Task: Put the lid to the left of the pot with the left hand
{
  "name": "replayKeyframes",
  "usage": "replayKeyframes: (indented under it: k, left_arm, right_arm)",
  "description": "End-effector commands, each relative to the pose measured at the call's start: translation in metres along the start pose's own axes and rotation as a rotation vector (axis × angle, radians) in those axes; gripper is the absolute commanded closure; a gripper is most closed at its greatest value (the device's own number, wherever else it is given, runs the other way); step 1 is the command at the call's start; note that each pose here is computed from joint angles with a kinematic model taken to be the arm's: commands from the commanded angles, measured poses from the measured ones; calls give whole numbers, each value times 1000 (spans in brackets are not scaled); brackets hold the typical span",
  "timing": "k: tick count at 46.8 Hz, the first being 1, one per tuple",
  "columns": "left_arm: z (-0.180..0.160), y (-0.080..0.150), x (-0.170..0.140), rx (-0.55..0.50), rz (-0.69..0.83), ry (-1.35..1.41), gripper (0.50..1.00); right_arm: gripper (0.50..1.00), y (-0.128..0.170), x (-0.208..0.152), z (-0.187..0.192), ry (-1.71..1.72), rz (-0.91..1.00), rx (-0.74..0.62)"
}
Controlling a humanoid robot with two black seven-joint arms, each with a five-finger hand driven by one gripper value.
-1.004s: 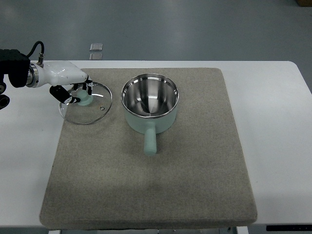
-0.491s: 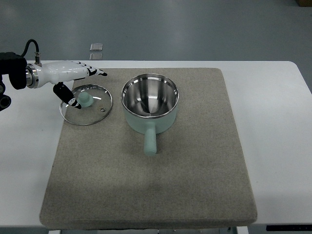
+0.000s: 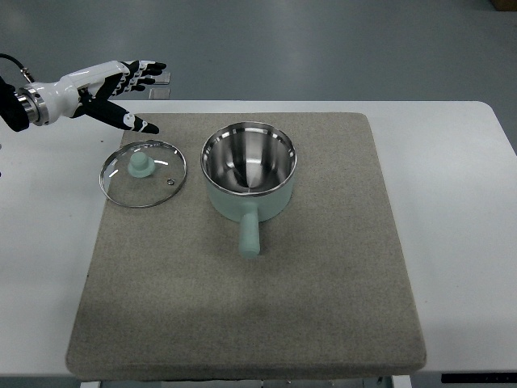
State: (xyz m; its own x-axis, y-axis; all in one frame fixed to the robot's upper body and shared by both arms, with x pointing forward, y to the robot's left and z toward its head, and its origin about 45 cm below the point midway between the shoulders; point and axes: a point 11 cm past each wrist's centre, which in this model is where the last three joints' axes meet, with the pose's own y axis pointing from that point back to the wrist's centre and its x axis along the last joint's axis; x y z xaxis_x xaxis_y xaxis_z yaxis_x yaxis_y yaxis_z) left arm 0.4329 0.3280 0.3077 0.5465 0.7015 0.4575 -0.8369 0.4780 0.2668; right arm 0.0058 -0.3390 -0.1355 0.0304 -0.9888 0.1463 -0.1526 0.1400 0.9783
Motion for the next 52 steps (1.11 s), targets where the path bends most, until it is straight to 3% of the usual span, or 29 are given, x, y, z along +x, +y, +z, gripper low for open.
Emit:
replayKeyframes:
  k: [1,17,26,52]
  left_arm:
    - [0,0,4,-23,34,152,506]
    - [-1,10,17,-212,18,672,508]
    - [-24,14,18,-171,-11,797,508]
    - [-27,23,32,-262,-27,1047,506]
  right_arm:
    - [576,0,0,0,-1,2,2]
    - [576,0,0,0,0,0,2]
    - [576,0,0,0,-1,0,0]
    - [576,0,0,0,0,0,0]
